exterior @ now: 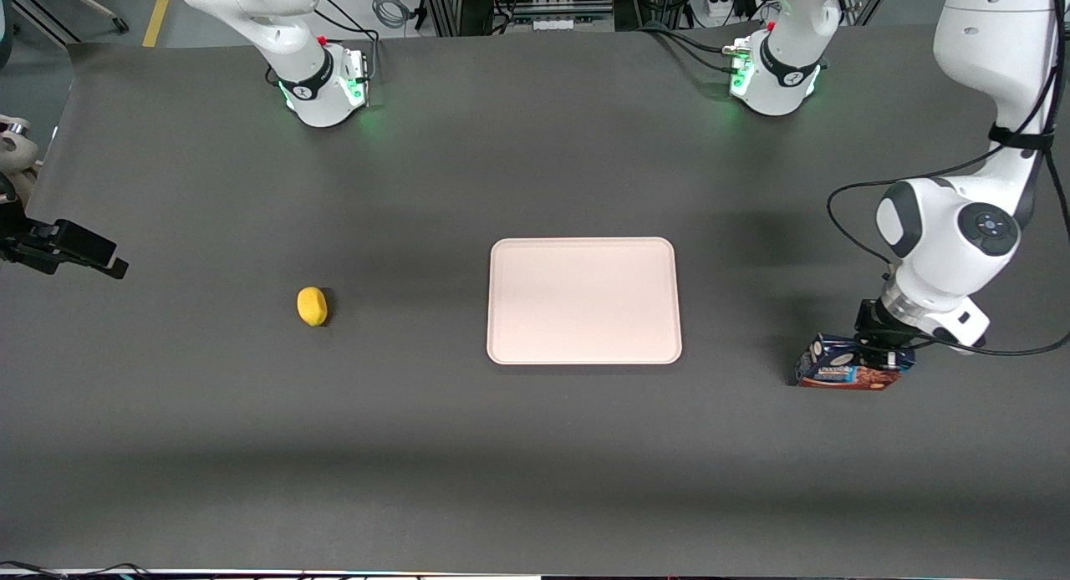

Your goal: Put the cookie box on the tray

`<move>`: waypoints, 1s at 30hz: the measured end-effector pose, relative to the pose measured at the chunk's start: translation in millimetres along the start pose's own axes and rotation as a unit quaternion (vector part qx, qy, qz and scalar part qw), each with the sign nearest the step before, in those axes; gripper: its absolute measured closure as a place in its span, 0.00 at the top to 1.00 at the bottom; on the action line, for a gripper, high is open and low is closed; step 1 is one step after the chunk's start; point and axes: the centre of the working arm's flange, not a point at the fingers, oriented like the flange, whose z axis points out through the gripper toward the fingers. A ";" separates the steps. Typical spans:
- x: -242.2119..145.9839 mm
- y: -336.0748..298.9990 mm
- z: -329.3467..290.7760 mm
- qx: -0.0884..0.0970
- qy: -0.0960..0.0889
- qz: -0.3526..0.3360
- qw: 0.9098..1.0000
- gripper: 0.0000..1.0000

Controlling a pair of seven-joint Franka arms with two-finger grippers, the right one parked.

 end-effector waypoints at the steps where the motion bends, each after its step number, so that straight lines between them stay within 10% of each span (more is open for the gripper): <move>1: 0.6 4.7 -4.4 0.002 0.000 0.000 1.000 0.20; 20: 3.1 81.9 -273.4 0.090 -0.016 0.100 0.991 0.20; 30: -58.9 82.8 -387.9 0.104 -0.051 0.286 0.951 0.20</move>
